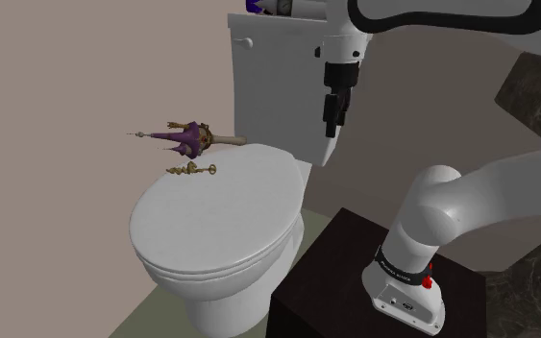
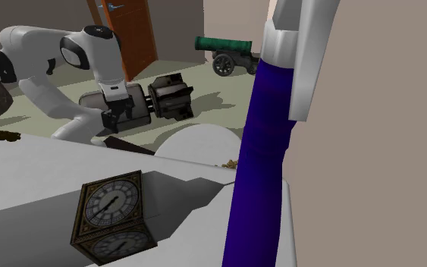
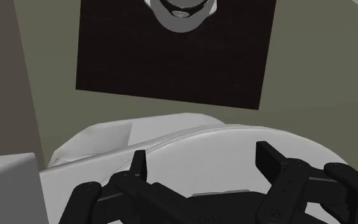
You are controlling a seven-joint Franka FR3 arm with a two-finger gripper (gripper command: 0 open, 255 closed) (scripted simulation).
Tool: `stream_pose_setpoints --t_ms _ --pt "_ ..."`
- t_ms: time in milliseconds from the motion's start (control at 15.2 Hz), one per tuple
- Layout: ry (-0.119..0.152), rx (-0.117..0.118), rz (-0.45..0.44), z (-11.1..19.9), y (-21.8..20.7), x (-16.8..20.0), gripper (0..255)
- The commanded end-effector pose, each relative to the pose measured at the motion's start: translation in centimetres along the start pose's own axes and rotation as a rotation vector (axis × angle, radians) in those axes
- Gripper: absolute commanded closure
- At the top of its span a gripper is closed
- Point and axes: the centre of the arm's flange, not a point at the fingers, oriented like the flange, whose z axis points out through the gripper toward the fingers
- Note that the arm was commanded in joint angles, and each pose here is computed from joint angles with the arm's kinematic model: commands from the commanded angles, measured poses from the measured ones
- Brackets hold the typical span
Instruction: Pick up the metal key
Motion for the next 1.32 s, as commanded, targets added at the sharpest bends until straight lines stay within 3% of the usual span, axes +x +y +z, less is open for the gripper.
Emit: stream_pose_setpoints --t_ms 0,1254 --pt "0.0 0.0 0.0 0.0 0.0 0.0 0" --pt "0.037 0.011 -0.011 7.2 -4.9 22.9 0"
